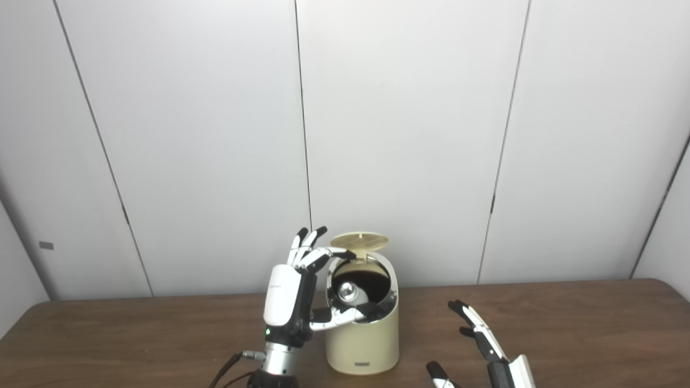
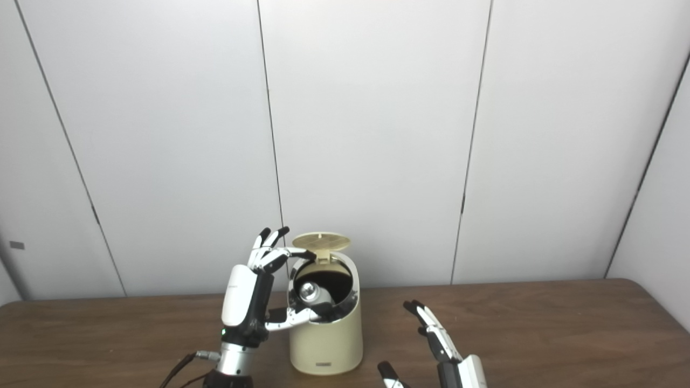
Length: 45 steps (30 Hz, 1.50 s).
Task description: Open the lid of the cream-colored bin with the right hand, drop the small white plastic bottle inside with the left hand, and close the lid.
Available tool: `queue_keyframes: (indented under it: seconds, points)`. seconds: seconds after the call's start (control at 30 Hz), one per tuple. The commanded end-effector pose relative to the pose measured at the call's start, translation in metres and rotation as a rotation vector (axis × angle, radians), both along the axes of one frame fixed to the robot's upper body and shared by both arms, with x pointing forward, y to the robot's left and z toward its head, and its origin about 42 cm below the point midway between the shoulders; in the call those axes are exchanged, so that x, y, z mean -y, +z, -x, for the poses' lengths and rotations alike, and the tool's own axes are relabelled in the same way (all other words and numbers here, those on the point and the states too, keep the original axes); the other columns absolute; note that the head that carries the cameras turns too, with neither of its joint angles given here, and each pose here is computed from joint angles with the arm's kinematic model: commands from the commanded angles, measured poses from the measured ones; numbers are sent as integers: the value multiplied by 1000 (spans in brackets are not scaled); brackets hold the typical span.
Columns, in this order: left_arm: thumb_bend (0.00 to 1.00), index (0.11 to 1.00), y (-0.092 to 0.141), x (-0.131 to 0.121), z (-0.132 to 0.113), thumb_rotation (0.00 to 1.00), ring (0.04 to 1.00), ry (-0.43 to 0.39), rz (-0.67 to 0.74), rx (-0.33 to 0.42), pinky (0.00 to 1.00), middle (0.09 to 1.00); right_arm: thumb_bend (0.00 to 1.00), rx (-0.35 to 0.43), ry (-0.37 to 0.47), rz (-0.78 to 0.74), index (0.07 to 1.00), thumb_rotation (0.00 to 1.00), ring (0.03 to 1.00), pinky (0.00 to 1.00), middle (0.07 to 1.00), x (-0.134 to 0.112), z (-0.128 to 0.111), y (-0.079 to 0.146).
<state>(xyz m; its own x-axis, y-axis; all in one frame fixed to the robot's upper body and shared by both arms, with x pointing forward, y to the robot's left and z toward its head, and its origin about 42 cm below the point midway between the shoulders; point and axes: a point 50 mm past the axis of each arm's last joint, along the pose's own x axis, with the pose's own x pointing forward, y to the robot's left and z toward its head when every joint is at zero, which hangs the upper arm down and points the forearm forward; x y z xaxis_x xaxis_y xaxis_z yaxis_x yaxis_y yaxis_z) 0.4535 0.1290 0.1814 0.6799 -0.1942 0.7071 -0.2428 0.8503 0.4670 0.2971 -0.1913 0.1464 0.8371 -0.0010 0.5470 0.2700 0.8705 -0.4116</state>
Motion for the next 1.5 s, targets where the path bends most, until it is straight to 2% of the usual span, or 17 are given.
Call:
queue_keyframes:
  seconds: [0.0,0.53,0.6,0.67,0.73,0.83,0.87,0.93,0.97,1.0,1.13,1.17,1.23,1.3,1.33,1.4,1.47]
  points:
    - [1000,637,26,-1,-9,747,926,-14,10,63,1000,663,216,-52,2,-30,866,454,870,761,895,-8,9,-18]
    - [1000,611,29,-16,7,657,899,-14,61,107,1000,630,197,-53,2,-36,864,412,871,755,897,-7,1,-20]
    - [995,597,30,-20,14,445,888,-23,110,99,1000,617,193,-54,2,-34,863,421,870,754,897,-7,-1,-21]
    - [974,583,31,-27,25,349,884,-46,181,53,1000,606,192,-55,4,-38,864,430,871,756,899,-6,-4,-22]
    - [963,571,33,-34,34,313,874,-69,233,23,1000,590,192,-53,5,-40,865,456,871,753,900,-6,-7,-21]
    - [857,581,36,-43,49,176,846,-91,284,18,1000,590,201,-32,6,-41,862,520,866,744,901,-3,-12,-19]
    - [811,580,37,-46,55,91,818,-96,301,21,1000,598,211,-24,4,-42,868,603,870,752,902,-2,-14,-17]
    - [775,585,39,-51,64,36,797,-102,323,24,1000,614,216,-9,-2,-43,872,658,875,759,902,0,-16,-14]
    - [737,590,39,-54,69,44,773,-106,328,24,875,640,212,-1,-8,-44,873,672,878,758,901,2,-18,-11]
    - [716,592,39,-56,73,59,764,-109,331,23,807,651,215,5,-12,-45,874,684,879,753,900,3,-18,-10]
    - [578,615,30,-68,87,192,705,-103,293,6,633,653,245,30,-23,-51,879,787,889,790,906,10,-23,0]
    - [517,629,27,-70,91,277,701,-104,291,-5,615,665,246,39,-23,-44,881,796,891,802,907,12,-24,3]
    - [448,646,23,-74,97,384,701,-117,303,-37,596,684,250,53,-21,-29,884,812,892,813,908,15,-25,7]
    - [369,711,19,-78,102,605,732,-139,327,-80,628,730,282,64,-16,-17,893,849,905,836,920,18,-28,12]
    - [356,724,17,-81,105,644,738,-155,344,-110,636,739,289,73,-12,-10,894,855,907,840,922,20,-30,15]
    - [326,803,13,-86,108,827,785,-171,367,-147,699,799,328,84,-10,2,902,860,911,844,925,23,-34,21]
    - [309,822,5,-90,112,876,802,-179,380,-190,717,821,369,94,0,39,913,864,920,853,934,27,-40,28]
